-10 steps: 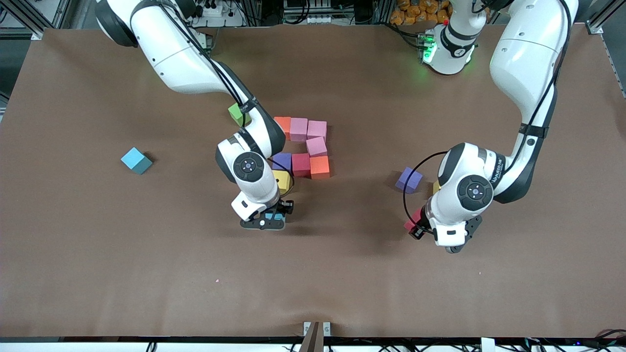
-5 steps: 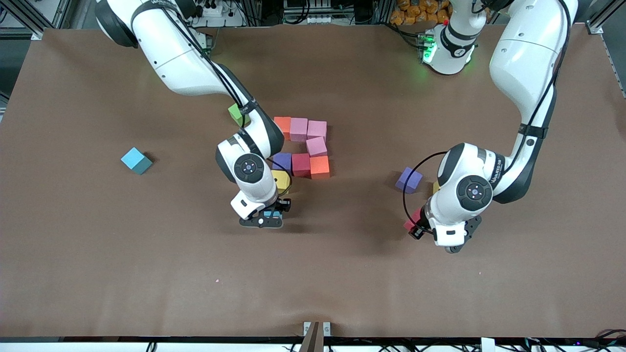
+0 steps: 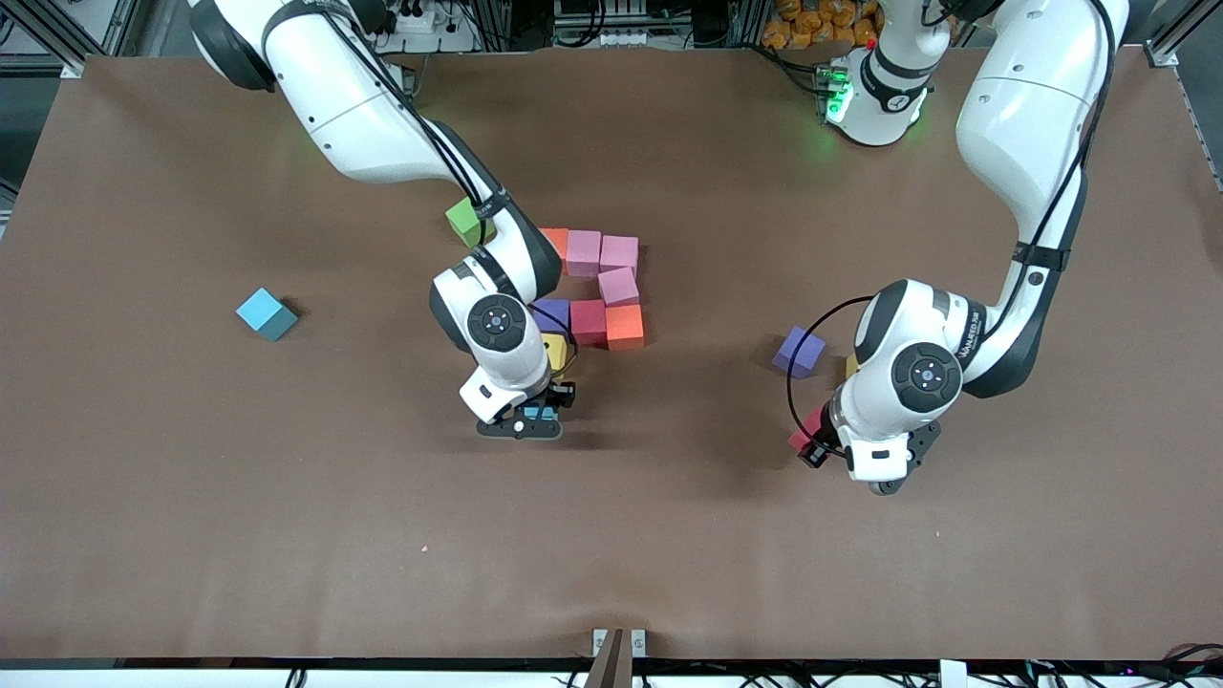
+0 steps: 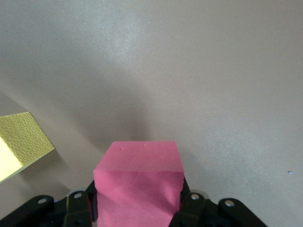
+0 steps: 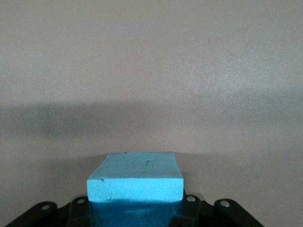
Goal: Form number 2 with 11 blocks
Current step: 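Place the cyan block below the yellow block and open the right gripper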
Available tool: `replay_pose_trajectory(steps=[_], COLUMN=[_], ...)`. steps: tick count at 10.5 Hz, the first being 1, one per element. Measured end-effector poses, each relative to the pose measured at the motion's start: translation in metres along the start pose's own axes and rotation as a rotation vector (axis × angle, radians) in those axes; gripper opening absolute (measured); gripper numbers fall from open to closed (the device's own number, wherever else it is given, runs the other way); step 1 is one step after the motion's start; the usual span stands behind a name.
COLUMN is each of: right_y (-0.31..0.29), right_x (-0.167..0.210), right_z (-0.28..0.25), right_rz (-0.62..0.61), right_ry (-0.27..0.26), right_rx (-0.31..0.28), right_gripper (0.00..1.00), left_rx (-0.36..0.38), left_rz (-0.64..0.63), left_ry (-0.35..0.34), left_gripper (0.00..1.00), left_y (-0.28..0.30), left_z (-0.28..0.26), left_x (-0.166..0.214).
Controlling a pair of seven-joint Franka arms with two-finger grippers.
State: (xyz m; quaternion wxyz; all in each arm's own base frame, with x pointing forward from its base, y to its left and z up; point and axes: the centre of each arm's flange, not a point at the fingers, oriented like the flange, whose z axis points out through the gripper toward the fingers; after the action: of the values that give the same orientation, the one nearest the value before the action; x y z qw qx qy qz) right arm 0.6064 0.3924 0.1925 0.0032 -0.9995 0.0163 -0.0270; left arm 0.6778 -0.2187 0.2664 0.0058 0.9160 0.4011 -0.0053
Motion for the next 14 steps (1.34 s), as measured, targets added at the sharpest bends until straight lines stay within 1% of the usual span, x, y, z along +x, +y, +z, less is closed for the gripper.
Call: replay_pose_trajectory(steps=[4, 5, 7, 8, 9, 11, 12, 14], right_y=[-0.002, -0.002, -0.003, -0.004, -0.005, -0.008, -0.007, 0.008], right_x=[-0.004, -0.005, -0.007, -0.005, -0.002, 0.003, 0.004, 0.011], right_z=[0.000, 0.001, 0.002, -0.006, -0.023, -0.076, -0.105, -0.158], right_rz=[-0.005, -0.006, -0.010, -0.010, -0.009, -0.013, -0.028, -0.061], right_ry=[-0.003, -0.006, -0.008, 0.002, 0.016, 0.050, 0.074, 0.129], right_rx=[-0.002, -0.004, -0.004, 0.002, 0.009, 0.026, 0.037, 0.056], right_gripper=[0.56, 0.62, 0.91, 0.99, 1.00, 1.00, 1.00, 1.00], left_rx=[0.000, 0.000, 0.000, 0.000, 0.000, -0.003, -0.007, -0.025], left_rz=[0.002, 0.002, 0.003, 0.003, 0.003, 0.000, -0.021, -0.122], left_ry=[0.000, 0.000, 0.000, 0.000, 0.000, 0.000, 0.000, 0.002], left_gripper=[0.60, 0.60, 0.60, 0.60, 0.60, 0.60, 0.60, 0.60], left_y=[0.001, 0.001, 0.001, 0.001, 0.001, 0.003, 0.007, 0.024], left_z=[0.000, 0.000, 0.000, 0.000, 0.000, -0.001, -0.002, -0.006], left_x=[-0.001, -0.002, -0.002, -0.002, -0.002, -0.005, -0.011, -0.036])
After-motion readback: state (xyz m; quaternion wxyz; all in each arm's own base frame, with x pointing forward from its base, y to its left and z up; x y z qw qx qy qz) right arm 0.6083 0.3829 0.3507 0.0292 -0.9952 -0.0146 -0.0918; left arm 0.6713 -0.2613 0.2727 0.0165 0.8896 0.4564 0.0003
